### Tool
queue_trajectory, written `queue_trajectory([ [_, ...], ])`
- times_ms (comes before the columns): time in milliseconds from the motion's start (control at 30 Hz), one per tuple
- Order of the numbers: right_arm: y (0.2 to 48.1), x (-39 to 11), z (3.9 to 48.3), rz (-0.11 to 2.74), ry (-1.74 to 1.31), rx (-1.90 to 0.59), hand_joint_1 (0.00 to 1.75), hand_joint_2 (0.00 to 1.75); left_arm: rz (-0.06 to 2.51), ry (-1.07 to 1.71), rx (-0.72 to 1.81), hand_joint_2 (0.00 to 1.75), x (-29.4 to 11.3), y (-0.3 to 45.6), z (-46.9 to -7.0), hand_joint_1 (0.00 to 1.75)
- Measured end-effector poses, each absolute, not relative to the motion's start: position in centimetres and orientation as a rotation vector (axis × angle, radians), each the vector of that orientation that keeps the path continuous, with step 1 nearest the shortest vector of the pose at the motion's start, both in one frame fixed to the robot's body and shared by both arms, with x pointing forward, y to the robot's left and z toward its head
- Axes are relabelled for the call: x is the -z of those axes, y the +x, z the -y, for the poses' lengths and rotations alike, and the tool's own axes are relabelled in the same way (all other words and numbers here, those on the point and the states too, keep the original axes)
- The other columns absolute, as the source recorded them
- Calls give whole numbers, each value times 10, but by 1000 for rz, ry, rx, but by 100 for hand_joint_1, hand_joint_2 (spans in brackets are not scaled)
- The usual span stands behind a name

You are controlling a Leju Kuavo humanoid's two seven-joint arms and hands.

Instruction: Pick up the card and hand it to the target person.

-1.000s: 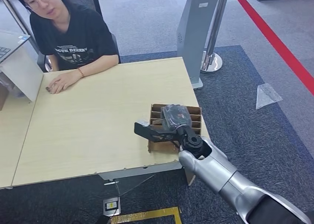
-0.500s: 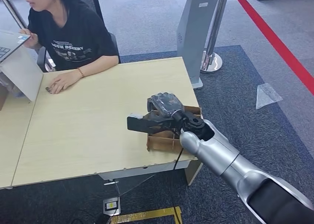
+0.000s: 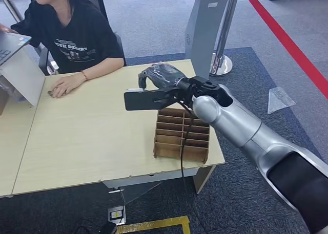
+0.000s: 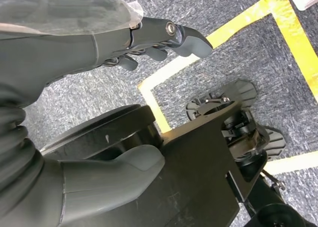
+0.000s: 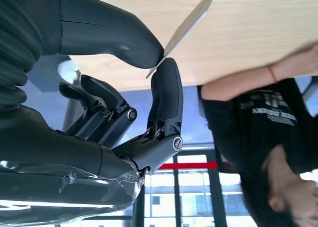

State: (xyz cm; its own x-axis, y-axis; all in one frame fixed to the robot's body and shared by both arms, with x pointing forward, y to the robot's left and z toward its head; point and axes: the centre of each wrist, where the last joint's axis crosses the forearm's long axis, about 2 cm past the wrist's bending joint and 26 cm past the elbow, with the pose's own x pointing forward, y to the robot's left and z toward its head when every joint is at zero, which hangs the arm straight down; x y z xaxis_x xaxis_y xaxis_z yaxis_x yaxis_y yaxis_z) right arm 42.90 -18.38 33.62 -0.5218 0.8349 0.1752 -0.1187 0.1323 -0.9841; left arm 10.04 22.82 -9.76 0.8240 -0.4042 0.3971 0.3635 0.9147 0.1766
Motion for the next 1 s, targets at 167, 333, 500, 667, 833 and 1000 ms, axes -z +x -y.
queue_trajectory([
  [167, 435, -351, 166, 1782, -693, -1410, 175, 175, 447, 101, 408, 175, 97, 103, -229, 0],
  [333, 440, -341, 146, 1887, -750, -1186, 175, 175, 446, 118, 405, 175, 97, 104, -229, 0],
  [500, 444, -327, 130, 1866, -931, -1018, 175, 175, 443, 128, 415, 175, 97, 104, -229, 0],
  [667, 448, -314, 121, 1832, -1142, -924, 175, 175, 432, 130, 444, 175, 97, 104, -228, 0],
  [833, 450, -306, 113, 1751, -1340, -944, 175, 175, 427, 128, 458, 175, 97, 104, -228, 0],
  [1000, 453, -301, 109, 1669, -1444, -1014, 175, 175, 427, 130, 460, 175, 97, 103, -227, 0],
])
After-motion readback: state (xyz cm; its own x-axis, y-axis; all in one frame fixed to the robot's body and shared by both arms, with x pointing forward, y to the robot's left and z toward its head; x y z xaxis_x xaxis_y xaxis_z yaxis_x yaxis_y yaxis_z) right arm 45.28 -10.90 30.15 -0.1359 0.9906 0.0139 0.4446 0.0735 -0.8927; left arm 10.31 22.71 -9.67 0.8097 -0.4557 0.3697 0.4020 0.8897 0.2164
